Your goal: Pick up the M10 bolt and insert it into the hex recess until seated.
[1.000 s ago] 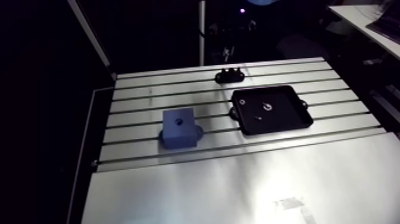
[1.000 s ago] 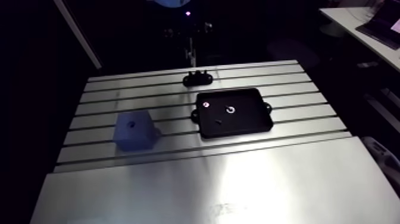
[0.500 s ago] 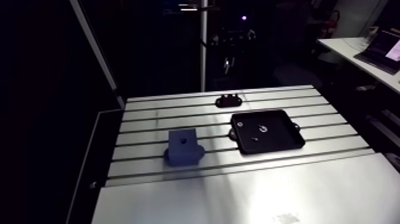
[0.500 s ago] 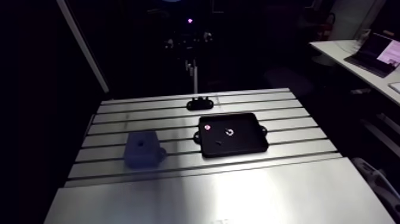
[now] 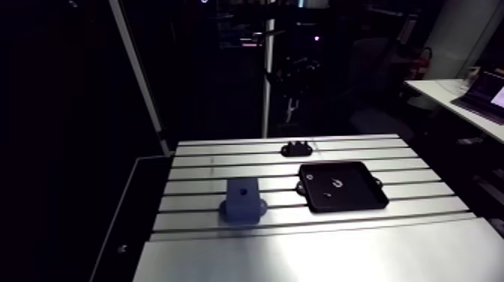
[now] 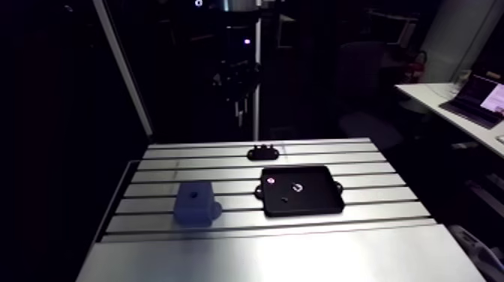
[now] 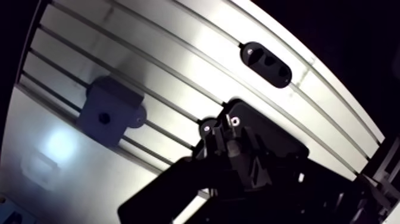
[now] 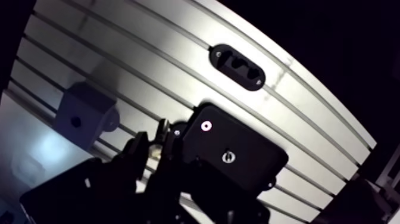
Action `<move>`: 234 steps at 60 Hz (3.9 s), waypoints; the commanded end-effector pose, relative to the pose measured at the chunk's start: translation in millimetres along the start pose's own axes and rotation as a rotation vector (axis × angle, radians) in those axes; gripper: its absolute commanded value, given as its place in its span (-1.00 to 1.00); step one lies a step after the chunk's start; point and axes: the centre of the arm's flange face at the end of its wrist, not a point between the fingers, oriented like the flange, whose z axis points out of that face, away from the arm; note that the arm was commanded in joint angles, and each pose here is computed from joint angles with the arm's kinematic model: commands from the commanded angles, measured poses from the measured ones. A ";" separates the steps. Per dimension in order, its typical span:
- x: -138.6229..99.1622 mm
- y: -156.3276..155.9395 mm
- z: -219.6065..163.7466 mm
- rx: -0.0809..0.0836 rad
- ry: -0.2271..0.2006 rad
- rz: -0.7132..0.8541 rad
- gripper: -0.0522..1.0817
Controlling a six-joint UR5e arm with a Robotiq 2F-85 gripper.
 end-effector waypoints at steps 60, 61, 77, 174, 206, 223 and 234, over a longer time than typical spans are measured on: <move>8.9 -117.7 36.3 0.042 -0.156 -0.164 0.50; 8.9 -117.7 36.3 0.042 -0.156 -0.164 0.50; 6.5 -128.1 46.2 0.044 -0.172 -0.061 0.50; 6.5 -143.5 94.0 0.044 -0.183 0.008 0.50; 6.6 -144.6 99.5 0.050 -0.192 0.004 0.50; 5.1 -145.4 100.8 0.052 -0.195 0.004 0.50; 3.7 -145.9 102.6 0.052 -0.199 0.004 0.50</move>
